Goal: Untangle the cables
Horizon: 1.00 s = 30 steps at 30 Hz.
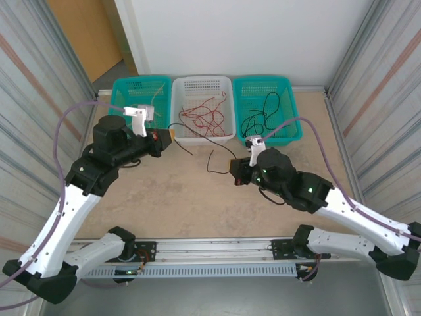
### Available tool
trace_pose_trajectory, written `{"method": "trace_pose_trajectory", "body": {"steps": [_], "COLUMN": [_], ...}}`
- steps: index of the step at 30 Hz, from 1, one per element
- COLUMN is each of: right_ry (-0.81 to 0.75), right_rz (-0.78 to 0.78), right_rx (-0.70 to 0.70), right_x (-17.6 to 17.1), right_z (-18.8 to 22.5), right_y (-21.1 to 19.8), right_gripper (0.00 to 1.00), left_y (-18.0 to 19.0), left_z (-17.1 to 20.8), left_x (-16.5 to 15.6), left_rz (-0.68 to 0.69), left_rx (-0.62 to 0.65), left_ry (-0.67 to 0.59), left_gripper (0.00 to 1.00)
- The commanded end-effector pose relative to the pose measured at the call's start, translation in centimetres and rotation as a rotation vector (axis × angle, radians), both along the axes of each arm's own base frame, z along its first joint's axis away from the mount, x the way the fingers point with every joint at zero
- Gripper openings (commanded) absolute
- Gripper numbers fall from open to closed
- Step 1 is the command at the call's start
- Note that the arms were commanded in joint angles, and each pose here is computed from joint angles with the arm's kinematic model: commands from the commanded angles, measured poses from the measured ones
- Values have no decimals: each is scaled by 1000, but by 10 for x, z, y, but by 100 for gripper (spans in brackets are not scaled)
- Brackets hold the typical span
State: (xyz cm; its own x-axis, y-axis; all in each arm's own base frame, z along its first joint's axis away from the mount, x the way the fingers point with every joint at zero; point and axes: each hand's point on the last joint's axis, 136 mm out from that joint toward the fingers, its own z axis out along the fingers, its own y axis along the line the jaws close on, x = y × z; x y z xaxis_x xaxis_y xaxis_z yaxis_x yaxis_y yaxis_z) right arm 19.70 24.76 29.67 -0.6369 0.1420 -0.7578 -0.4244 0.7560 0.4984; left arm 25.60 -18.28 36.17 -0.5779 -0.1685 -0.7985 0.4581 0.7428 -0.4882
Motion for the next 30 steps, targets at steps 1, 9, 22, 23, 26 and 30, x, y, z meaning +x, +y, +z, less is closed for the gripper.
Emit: {"method": "trace_pose_trajectory", "body": {"steps": [1,9,22,23,26,30], "right_ry": [-6,-72,-153,-150,-110,-54], "right_rz": [-44,-79,-213,-251,-329,-349], "right_rx": [-46,-43,-36,-46,-59,-40], "right_x": [-3,-2,15,21,44,80], "right_z": [2,33,79,82,87,92], "right_y": [-20,-40,-80,-88,-102,-106], "right_gripper": [0,0,0,0,0,0], "left_y": [22,14,-11,-10,-10,-15], "left_z": [-16,-31,-49,-49,-47,-49], "left_x": [8,-12,-16,-16,-17,-22], "left_rz": [85,9,-34,-31,-27,-41], "left_rx": [140,466,439,430,392,316], "left_ry": [-28,-142,-108,-104,-87,-60], "left_gripper": [0,0,68,68,69,71]}}
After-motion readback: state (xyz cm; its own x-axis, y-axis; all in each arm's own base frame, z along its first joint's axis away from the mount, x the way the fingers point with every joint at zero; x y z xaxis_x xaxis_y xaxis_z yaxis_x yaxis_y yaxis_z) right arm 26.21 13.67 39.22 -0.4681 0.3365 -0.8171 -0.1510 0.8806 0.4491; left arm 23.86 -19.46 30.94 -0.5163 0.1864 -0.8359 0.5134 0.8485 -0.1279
